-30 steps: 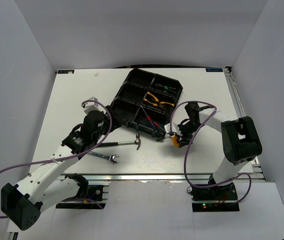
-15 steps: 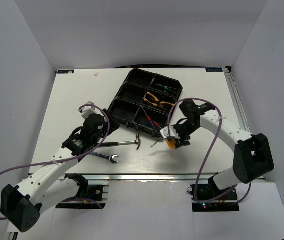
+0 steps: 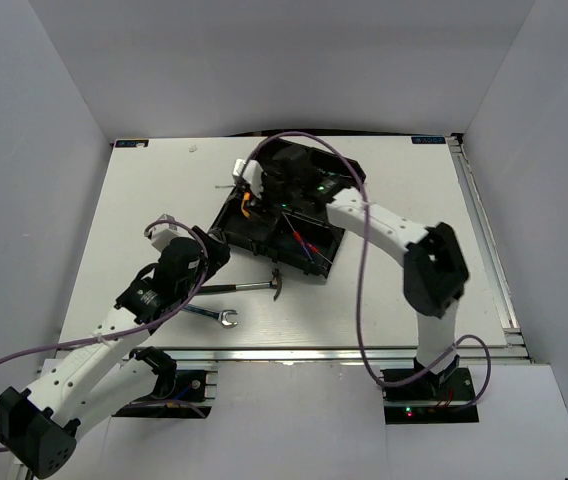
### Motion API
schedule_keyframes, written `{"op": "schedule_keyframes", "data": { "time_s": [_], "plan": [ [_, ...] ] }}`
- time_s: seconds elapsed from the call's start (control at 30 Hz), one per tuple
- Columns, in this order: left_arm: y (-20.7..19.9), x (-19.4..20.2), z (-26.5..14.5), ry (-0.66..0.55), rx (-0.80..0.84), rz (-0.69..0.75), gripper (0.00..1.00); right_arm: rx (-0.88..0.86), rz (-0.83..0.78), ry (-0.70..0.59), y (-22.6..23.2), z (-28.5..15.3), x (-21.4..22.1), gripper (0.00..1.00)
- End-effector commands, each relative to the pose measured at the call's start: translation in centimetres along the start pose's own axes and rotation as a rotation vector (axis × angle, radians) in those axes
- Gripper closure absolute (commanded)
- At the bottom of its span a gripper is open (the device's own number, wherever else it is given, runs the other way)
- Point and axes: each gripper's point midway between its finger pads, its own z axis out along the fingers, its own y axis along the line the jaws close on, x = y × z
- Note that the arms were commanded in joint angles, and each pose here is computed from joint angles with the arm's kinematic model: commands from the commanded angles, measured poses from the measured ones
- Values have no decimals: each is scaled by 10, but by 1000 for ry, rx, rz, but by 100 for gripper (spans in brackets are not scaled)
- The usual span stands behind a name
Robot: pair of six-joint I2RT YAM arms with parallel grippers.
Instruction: Sort the tools into containers
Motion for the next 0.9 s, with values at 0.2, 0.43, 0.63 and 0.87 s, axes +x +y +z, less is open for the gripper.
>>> {"op": "schedule_keyframes", "data": {
  "time_s": [0.2, 0.43, 0.63, 0.87],
  "plan": [
    [26, 22, -6, 85, -96, -108, 20, 323, 260, -43, -72, 69, -10, 100],
    [30, 44, -3, 167, -131, -212, 20, 302, 240, 13, -60, 75, 19, 69],
    [25, 59, 3, 247, -176, -317, 18, 221, 219, 24, -39, 72, 24, 17],
    [29, 74, 14, 332, -274, -420, 16, 154, 195, -44, -39, 39, -8, 10]
  ]
}}
